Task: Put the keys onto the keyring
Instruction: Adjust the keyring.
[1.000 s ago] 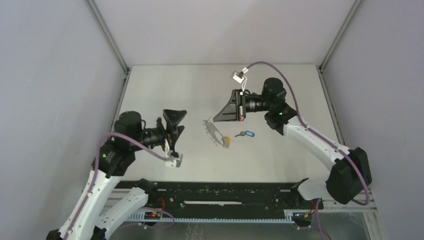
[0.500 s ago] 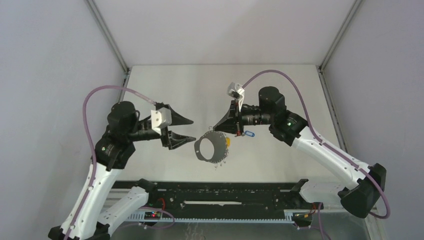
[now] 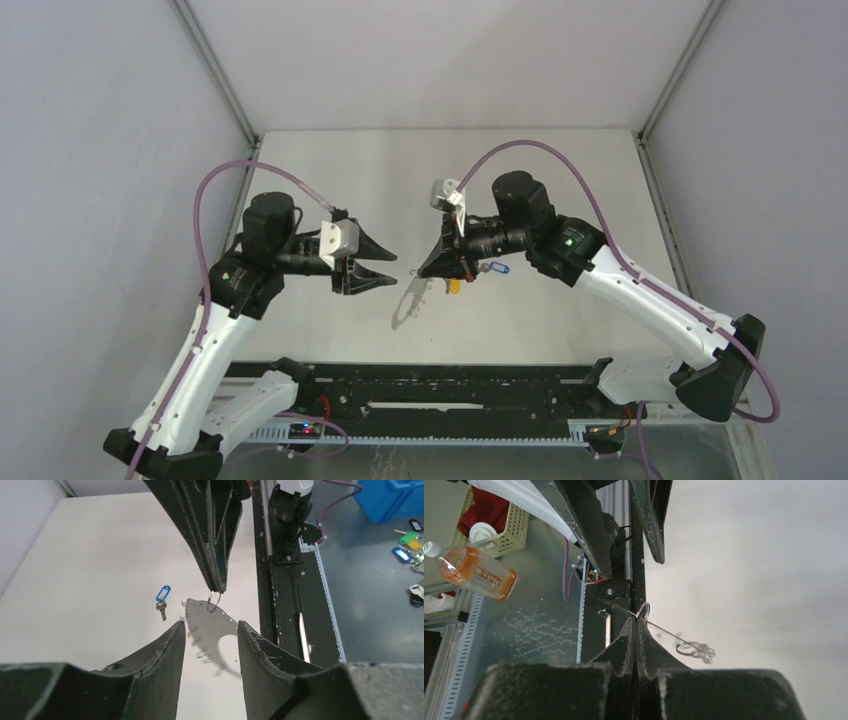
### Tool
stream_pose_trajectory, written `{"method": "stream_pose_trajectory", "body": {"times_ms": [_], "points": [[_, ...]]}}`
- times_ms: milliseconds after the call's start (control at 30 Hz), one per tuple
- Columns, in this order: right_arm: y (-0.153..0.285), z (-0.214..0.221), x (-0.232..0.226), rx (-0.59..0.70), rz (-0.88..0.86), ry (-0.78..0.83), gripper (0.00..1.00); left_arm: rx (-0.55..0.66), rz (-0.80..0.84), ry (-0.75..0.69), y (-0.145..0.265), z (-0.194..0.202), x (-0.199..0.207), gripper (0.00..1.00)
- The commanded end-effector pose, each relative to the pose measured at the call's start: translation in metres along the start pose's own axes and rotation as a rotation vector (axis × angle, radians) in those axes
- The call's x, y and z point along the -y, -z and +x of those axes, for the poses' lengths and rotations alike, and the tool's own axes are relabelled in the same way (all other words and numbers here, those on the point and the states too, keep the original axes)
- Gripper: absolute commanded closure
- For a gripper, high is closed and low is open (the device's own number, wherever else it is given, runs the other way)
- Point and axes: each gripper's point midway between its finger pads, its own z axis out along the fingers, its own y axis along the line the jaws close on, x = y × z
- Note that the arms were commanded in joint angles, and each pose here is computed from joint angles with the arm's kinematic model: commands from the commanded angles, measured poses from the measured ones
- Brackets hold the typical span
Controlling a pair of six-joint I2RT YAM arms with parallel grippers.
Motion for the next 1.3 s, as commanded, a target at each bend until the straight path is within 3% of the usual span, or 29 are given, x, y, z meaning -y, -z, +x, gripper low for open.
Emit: {"method": "stream_pose_trajectory", "body": {"times_ms": [0,267,900,1167,1267], "points": [[0.000,-0.017,-0.012,0.015,-0.045,0.053,1.00,-0.011,0.064,-0.059,0.003,0.003,0.013,0.52],[-0.009,-0.017,-0.021,-0.011,-0.098,0.048,1.00,-0.033,0.097,-0.033,-0.002,0.009,0.015,0.52],[-0.019,-0.023,-0.021,0.006,-0.123,0.041,1.00,-0.047,0.110,-0.005,-0.008,0.016,0.016,0.72],[-0.025,-0.025,-0.023,0.008,-0.145,0.034,1.00,-0.052,0.114,-0.014,-0.010,0.017,0.014,0.74],[-0.026,-0.026,-0.023,0.009,-0.146,0.035,1.00,-0.060,0.113,-0.018,-0.009,0.019,0.014,0.80]]}}
